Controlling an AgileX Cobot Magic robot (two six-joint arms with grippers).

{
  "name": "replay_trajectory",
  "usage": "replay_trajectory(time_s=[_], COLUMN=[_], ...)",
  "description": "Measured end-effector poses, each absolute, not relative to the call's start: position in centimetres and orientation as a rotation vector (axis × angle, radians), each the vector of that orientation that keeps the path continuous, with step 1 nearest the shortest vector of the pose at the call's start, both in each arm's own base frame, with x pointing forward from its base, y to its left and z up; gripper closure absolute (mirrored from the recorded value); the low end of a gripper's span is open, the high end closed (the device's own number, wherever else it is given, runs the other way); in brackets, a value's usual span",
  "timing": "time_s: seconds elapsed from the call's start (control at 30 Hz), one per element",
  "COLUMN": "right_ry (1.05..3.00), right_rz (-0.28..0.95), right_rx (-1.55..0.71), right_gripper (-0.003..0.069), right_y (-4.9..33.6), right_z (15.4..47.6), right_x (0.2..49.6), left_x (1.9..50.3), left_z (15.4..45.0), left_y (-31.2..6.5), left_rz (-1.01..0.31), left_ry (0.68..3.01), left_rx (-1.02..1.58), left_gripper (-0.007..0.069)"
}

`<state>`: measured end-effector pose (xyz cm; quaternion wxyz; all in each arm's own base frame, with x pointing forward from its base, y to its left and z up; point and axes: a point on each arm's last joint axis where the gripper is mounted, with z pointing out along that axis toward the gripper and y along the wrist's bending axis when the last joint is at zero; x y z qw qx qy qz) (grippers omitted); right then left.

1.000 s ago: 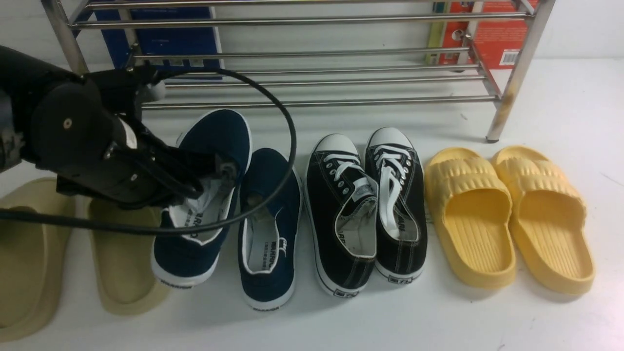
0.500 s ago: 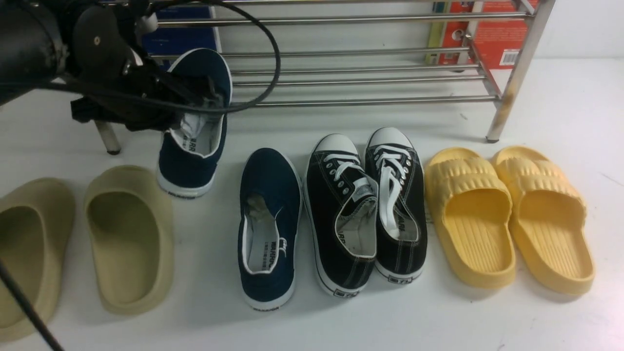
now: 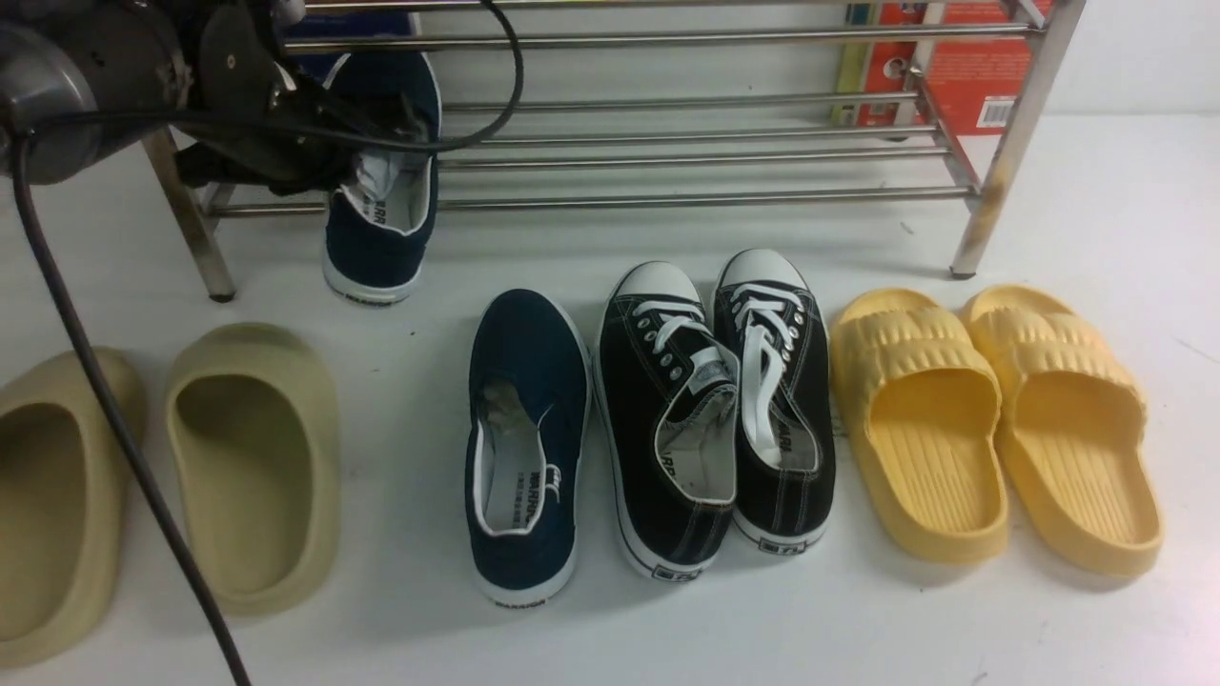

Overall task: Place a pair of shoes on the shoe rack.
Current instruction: Use the left arm to put a shoe into the shoe rack

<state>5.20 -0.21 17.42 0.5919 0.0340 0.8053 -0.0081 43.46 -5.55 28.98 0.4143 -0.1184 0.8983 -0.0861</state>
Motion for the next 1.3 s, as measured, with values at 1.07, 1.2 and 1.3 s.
replay_trajectory(time_s=[1.07, 1.2, 1.3], right_ry=[1.873, 1.873, 1.873], right_rz=[-0.019, -0.019, -0.019], right_rx=[0.079, 0.079, 0.079], right_gripper=[0.0413, 0.0413, 0.0413], right_y=[-0.2, -0.2, -0.2], right_z=[17.4, 17.4, 17.4], right_x=[5.2, 5.2, 5.2], left_x=[46.0, 46.0, 46.0], left_z=[27.1, 27.3, 27.9], left_y=[-4.9, -4.9, -4.9], left_rz=[-0.213, -0.211, -0.216], left_ry=[2.121, 2.113, 2.089], left_rx=[-0.266, -0.260, -0.253], left_gripper=[0.0554, 0.0482, 0.0426])
